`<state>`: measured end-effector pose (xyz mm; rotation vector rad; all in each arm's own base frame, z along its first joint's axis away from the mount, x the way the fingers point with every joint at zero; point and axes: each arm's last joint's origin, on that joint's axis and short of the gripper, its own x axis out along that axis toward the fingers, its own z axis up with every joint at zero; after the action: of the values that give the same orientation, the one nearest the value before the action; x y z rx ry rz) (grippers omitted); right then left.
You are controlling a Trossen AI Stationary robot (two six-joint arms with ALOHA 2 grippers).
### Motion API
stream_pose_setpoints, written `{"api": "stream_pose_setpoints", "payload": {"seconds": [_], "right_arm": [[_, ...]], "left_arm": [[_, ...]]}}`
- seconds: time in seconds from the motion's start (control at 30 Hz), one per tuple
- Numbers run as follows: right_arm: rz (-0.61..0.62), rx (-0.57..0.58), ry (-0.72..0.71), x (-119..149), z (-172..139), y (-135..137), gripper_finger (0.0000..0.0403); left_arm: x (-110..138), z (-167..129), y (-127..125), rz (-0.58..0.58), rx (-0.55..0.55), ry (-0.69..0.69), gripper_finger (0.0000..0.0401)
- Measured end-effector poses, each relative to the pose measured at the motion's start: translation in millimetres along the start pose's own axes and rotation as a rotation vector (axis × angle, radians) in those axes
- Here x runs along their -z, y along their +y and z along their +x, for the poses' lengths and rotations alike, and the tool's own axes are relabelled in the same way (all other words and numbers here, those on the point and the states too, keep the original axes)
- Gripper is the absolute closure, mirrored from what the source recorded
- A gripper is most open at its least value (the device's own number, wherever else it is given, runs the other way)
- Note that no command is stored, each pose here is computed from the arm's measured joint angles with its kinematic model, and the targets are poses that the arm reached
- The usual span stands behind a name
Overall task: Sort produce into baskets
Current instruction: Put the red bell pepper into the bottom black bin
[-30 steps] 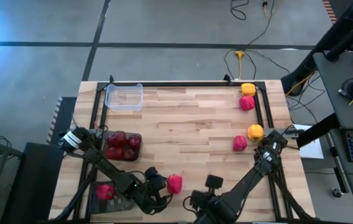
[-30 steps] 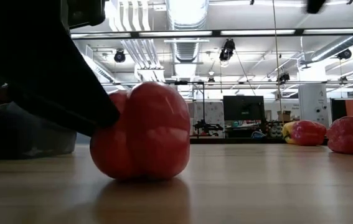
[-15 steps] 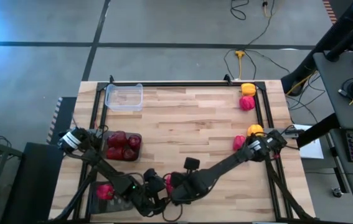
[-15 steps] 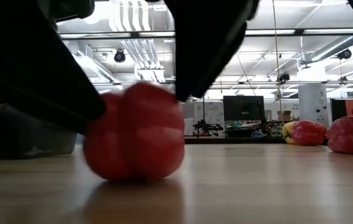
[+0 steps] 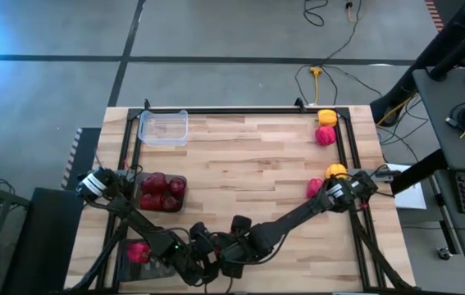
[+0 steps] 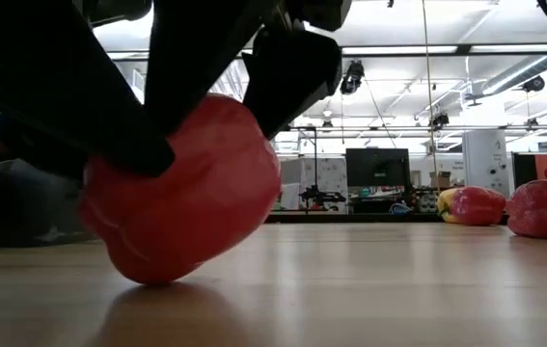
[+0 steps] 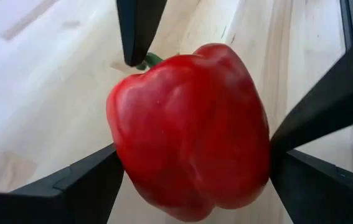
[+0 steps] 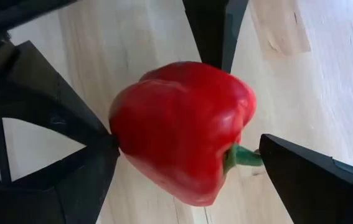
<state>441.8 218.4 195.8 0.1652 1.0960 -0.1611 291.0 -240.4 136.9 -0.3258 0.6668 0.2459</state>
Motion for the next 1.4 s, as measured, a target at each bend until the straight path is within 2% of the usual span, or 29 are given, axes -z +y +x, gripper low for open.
{"api": "stream_pose_setpoints", "payload": {"seconds": [0.27,0.5,0.67,0.77,0.97,1.1,1.23,1.33,1.4], "right_arm": [[0.006,0.003,0.008,-0.2,-0.7,-0.9,0.0023],[-0.003,-0.011,0.037,-3.0,-9.8,0.2,0.0023],[-0.02,0.018,0.082,-4.9,-31.9,-0.2,0.0023],[-0.034,0.029,0.1,-7.2,-60.8,-1.7,0.0023],[-0.026,0.02,0.107,-6.7,-110.4,-4.5,0.0023],[0.02,0.062,0.093,-4.4,-136.3,-14.9,0.0023],[0.057,0.125,0.089,-1.0,-147.6,-22.3,0.0023],[0.079,0.156,0.092,1.5,-148.0,-23.2,0.0023],[0.092,0.166,0.092,3.0,-149.7,-23.2,0.0023]], "left_arm": [[0.7,8.3,1.1,0.018,0.015,-0.046,0.0047],[2.4,13.7,-0.6,-0.011,0.03,-0.064,0.0099],[-1.5,12.5,-0.8,-0.02,0.027,-0.076,0.011],[0.4,7.9,3.9,0.018,0.001,-0.02,0.0111],[-12.2,-25.9,9.7,0.129,-0.081,0.115,0.0112],[-32.5,-68.5,4.1,0.213,-0.107,0.177,0.0113],[-48.2,-115.1,-2.7,0.292,-0.091,0.262,0.0113],[-45.7,-149.8,-8.5,0.314,-0.038,0.382,0.0113],[-34.4,-168.8,-9.3,0.332,-0.046,0.451,0.0114]]}}
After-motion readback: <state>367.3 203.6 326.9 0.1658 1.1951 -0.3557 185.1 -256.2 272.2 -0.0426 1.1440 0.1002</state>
